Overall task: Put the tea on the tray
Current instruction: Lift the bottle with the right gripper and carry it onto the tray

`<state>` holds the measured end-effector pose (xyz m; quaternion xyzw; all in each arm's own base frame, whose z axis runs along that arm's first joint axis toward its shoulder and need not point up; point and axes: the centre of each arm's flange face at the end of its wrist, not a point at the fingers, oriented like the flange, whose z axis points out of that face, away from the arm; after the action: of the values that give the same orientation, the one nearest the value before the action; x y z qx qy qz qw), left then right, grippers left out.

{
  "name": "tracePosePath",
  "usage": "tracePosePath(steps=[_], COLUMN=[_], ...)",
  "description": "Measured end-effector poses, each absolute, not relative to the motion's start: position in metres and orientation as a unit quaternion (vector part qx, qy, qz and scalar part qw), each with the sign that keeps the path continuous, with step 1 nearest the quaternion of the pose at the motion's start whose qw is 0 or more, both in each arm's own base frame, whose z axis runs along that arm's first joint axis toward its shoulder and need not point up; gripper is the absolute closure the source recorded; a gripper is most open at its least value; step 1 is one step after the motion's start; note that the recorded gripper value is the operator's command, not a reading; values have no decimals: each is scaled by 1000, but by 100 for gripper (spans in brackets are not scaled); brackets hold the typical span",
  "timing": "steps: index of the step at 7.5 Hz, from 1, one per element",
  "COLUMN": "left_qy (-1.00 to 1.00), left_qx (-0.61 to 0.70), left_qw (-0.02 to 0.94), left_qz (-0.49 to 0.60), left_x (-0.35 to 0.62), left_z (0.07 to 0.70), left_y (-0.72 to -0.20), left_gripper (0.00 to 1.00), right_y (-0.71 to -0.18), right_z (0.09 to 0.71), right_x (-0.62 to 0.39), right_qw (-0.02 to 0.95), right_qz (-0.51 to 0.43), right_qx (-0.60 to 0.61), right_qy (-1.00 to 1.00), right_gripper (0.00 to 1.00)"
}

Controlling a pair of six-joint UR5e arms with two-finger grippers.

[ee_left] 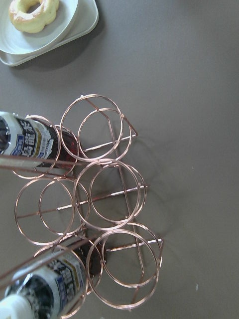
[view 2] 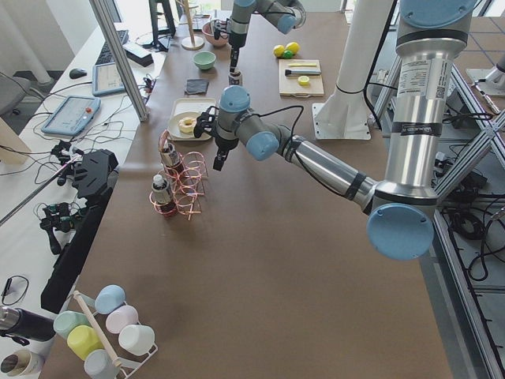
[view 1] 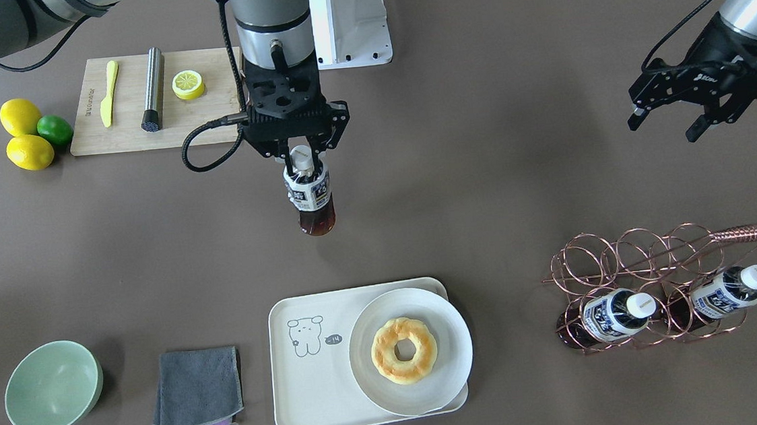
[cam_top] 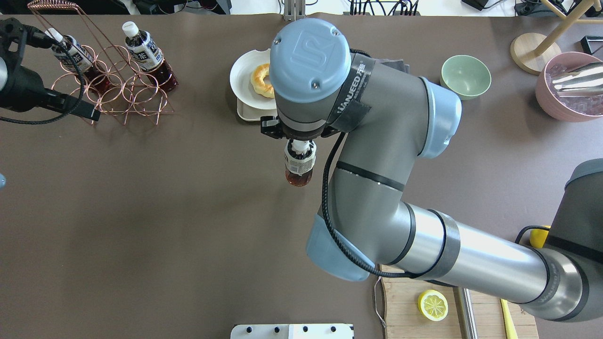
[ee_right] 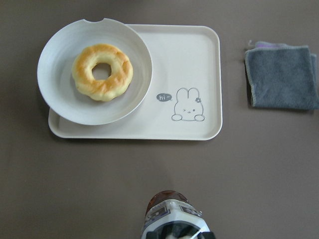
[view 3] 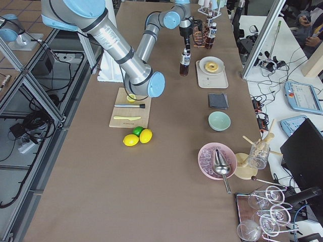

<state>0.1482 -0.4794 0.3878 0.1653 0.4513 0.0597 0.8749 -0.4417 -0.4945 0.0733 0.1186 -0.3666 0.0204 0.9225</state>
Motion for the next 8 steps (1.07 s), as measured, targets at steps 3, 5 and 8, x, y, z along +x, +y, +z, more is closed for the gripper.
tracePosePath(steps=[3,5,8], left_qy=[456,462,463], left_qx=[176,183,186], left_qw=[870,866,865], left_qz=[57,52,51], left_x=[58,38,34], left_z=[423,426,424], left_y=[-444,-434,-431], left_gripper=[3,3,3], right_y=[-618,-684,-710], right_z=[94,94,116], right_x=[-434,-436,-448], right_qw=[928,934,930], right_qz=[13,0,-9], right_qx=[123,119,125], right_qy=[-352,-338,-347], right_gripper=[100,100,100])
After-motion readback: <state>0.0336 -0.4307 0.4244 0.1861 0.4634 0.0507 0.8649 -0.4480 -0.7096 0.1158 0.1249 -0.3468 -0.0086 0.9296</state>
